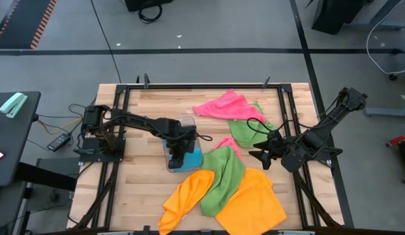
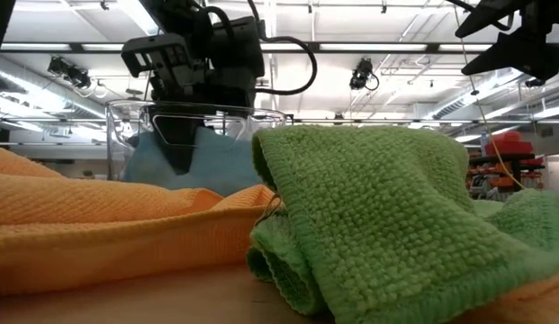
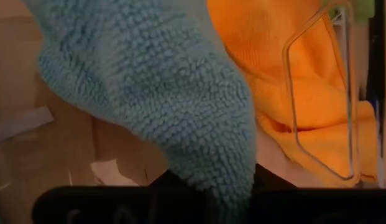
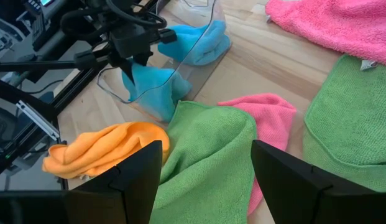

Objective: Fold microfiber towels
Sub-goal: Put the blue towel into the transparent bin

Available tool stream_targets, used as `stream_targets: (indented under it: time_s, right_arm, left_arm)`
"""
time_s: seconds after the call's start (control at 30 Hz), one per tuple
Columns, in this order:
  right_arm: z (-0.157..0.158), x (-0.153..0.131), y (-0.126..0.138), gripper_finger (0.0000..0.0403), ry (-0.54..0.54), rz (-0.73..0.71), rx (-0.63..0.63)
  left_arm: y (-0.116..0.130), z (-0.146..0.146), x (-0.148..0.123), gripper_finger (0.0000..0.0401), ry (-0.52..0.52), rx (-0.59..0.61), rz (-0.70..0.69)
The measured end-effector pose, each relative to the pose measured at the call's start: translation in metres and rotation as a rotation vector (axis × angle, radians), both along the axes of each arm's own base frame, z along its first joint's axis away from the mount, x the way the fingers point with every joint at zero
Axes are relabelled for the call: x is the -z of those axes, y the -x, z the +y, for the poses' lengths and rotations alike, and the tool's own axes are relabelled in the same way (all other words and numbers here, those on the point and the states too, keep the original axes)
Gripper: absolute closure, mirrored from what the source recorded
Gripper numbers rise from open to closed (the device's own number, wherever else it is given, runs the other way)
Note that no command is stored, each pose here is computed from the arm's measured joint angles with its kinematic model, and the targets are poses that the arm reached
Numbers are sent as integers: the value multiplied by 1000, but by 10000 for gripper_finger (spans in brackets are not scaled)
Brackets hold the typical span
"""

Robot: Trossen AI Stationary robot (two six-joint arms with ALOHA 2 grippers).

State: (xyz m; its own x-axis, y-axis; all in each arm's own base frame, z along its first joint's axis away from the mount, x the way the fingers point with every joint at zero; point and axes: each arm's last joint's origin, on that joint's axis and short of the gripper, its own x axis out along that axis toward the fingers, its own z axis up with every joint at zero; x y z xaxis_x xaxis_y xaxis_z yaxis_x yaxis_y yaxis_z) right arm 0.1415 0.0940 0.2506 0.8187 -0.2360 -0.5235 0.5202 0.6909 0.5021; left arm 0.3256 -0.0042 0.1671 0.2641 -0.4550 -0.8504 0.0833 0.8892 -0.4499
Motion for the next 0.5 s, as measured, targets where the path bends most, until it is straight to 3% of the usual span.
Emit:
stream_targets:
  time_s: [0.3, 0.5]
  right_arm:
    - [0, 0, 0, 148, -3, -1, 2]
    - [0, 0, 0, 148, 1, 1, -1]
  left_arm:
    - [-1, -13, -1, 359, 0, 37, -17]
    - [-1, -15, 0, 358, -9, -4, 8]
